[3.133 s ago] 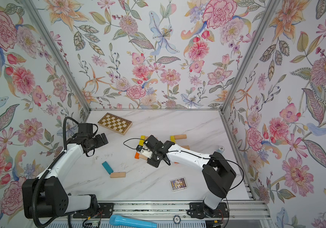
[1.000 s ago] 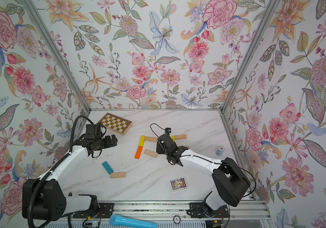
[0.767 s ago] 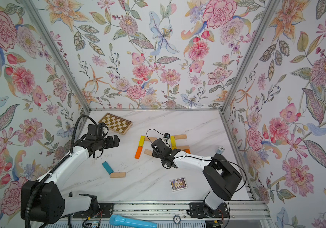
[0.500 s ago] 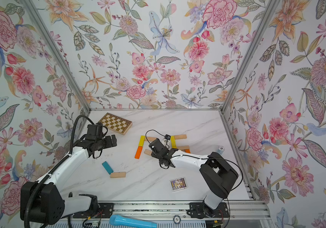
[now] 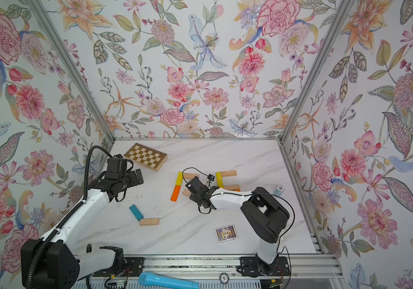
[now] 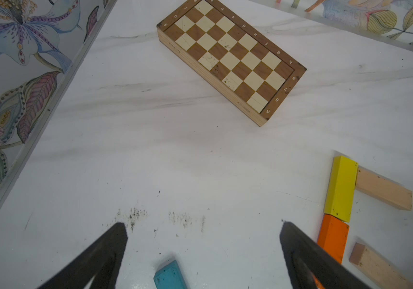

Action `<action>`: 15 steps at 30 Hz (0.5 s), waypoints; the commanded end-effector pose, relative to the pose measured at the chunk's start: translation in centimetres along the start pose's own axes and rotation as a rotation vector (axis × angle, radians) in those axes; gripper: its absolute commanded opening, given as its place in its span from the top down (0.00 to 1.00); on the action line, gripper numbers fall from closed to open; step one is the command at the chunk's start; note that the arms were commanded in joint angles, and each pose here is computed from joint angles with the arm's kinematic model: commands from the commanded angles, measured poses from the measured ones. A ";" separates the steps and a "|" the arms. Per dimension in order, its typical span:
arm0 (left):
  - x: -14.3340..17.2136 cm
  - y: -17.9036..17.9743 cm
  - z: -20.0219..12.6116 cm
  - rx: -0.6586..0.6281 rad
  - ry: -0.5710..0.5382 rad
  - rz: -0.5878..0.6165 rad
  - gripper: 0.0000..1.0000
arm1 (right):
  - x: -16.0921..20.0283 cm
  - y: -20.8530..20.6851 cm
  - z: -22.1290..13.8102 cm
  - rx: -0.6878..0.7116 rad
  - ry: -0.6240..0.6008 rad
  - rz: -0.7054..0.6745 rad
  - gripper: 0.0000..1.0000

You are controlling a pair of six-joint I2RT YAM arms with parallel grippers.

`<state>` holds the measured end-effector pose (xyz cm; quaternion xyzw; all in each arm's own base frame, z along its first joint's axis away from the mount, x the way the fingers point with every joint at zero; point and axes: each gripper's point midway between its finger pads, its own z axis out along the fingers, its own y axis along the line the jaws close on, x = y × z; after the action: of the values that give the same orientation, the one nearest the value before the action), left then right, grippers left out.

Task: Assemble the number 6 with building blocks
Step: Assemble the building block at the center of the board.

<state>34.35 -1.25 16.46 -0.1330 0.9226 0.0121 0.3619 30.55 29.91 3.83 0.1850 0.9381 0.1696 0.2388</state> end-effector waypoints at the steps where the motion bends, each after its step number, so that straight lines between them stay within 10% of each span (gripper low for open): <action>1: -0.4 0.0 -0.6 0.007 -0.010 -0.013 0.01 | 0.1 0.6 0.8 -0.011 0.046 0.052 0.53; 15: -0.1 -0.3 -0.4 0.019 0.002 -0.005 0.01 | -0.1 1.7 2.9 -0.082 0.108 0.164 0.61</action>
<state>34.35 -1.32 16.45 -0.1321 0.9229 0.0102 0.3615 32.52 31.40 3.01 0.2295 0.9251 0.2266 0.2006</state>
